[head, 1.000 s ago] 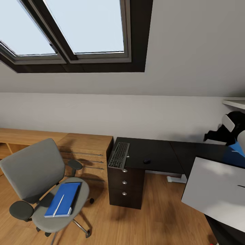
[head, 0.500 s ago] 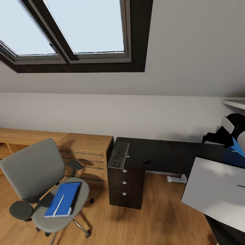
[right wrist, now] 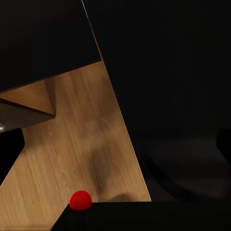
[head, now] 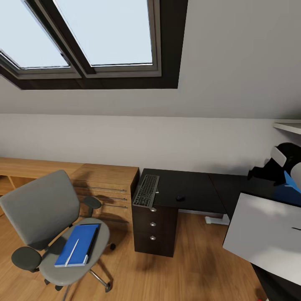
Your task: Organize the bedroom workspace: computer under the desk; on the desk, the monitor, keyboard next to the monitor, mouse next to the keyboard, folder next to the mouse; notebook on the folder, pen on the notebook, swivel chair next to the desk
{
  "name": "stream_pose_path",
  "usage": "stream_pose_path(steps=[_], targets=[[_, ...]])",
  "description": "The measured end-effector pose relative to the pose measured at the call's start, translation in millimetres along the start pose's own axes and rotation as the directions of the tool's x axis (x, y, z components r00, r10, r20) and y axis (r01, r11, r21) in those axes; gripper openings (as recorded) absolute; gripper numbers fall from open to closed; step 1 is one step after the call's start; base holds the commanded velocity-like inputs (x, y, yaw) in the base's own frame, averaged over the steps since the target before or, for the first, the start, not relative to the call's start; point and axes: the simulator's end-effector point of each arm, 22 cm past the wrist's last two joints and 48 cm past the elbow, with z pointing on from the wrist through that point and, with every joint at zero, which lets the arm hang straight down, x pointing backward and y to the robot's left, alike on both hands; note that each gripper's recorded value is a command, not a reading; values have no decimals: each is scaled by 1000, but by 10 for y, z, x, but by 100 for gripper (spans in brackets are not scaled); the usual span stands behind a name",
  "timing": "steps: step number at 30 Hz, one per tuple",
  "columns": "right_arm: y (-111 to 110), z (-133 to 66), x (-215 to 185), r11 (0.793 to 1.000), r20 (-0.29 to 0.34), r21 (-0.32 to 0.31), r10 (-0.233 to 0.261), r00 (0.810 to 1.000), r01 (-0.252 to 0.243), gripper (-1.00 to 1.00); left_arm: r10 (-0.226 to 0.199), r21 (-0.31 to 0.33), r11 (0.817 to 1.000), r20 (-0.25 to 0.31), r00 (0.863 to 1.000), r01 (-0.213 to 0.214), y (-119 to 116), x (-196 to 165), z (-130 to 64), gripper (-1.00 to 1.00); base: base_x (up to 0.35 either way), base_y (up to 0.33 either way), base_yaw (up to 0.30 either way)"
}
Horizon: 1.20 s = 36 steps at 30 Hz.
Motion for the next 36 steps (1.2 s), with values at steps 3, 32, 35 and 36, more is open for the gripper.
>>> stream_pose_path(steps=[3, 32, 35, 36], targets=[[-5, 8, 10, 1000, -2, 2, -2, 1000, 2, 100, 0, 0, 1000, 0, 1000, 0, -1, 0, 0, 100, 0, 0, 0], [-36, 202, 187, 1000, -22, 21, -17, 1000, 17, 100, 2, 1, 1000, 1, 1000, -2, 5, -5, 2, 100, 0, 0, 0], [-37, 227, 186, 1000, -14, 22, -19, 1000, 19, 100, 2, 1, 1000, 1, 1000, -2, 5, -5, 2, 100, 0, 0, 0], [-37, 232, 184, 1000, -11, 23, -19, 1000, 19, 100, 2, 1, 1000, 1, 1000, -2, 5, -5, 1, 100, 0, 0, 0]])
